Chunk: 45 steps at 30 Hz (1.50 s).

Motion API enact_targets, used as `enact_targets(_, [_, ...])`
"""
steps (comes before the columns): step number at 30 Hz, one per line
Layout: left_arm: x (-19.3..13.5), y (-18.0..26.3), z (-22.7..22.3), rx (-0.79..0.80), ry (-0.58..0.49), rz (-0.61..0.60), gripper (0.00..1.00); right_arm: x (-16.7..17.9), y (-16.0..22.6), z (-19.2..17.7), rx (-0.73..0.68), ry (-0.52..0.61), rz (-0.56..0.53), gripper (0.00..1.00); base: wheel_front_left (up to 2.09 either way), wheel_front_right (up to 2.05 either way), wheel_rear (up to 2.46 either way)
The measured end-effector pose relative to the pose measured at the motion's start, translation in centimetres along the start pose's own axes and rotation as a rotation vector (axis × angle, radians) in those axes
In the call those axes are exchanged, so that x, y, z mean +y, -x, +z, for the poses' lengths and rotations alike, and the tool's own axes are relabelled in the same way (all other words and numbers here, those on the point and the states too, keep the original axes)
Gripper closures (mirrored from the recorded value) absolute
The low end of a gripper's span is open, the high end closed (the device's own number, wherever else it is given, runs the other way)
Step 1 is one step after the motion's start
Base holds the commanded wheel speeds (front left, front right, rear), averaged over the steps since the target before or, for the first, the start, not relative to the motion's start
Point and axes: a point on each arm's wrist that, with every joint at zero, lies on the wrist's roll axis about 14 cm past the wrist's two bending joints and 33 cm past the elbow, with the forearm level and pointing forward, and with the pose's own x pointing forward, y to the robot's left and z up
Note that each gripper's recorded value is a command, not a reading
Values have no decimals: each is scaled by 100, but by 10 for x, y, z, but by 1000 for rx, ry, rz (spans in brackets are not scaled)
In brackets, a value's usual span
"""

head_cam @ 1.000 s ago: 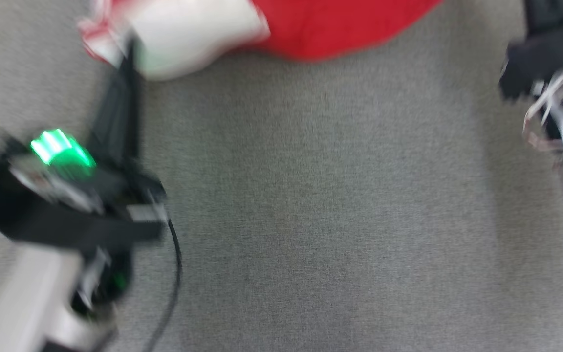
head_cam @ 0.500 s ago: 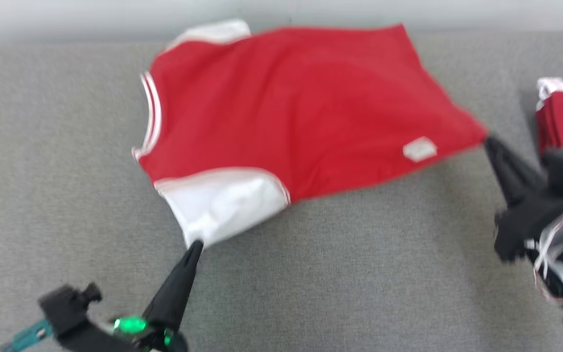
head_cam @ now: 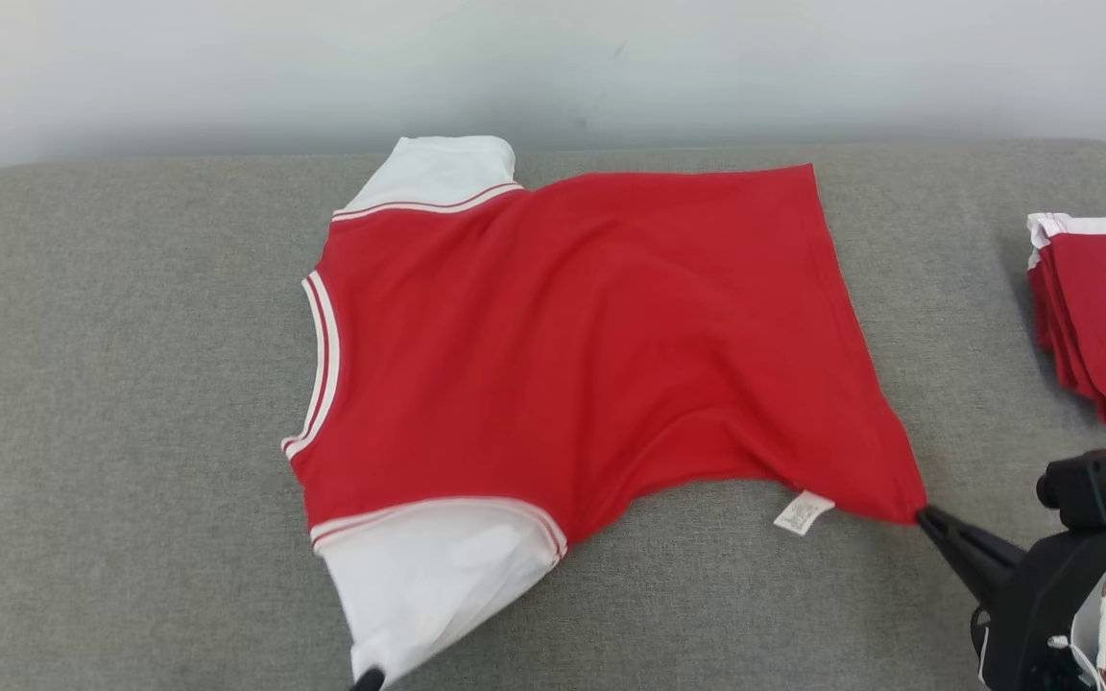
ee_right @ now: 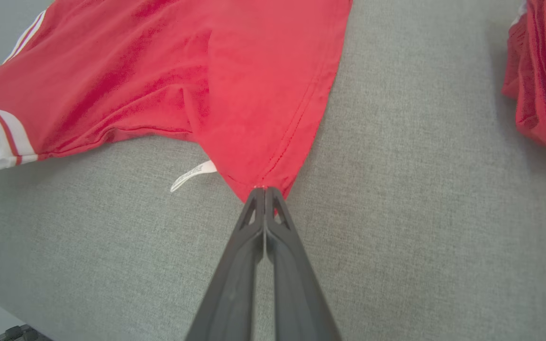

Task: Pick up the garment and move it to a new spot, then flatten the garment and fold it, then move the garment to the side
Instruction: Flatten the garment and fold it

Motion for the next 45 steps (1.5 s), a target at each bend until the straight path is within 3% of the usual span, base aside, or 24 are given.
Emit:
enact_targets(6, [28,21,-18,98,38,110,100,-6,14,-27,105,-68,-20,100,0,0,0])
enact_targets(13, [39,33,9,6,42,159,100,-10,24,-38,143,-114,-49,100,0,0,0])
enact_targets(24, [51,66,2,23,76,275,100,-15,44,-60,209,-185,-99,100,0,0,0])
enact_targets(29, [33,61,16,-37,44,209,100,-4,42,-53,155,-205,-78,100,0,0,0])
enact_targets(35, [4,29,52,-154,-82,73,100,3,28,-22,43,-153,-39,100,0,0,0])
enact_targets(45, [-13,-33,89,-267,-238,-34,100,-10,-3,32,-153,-77,-29,100,0,0,0])
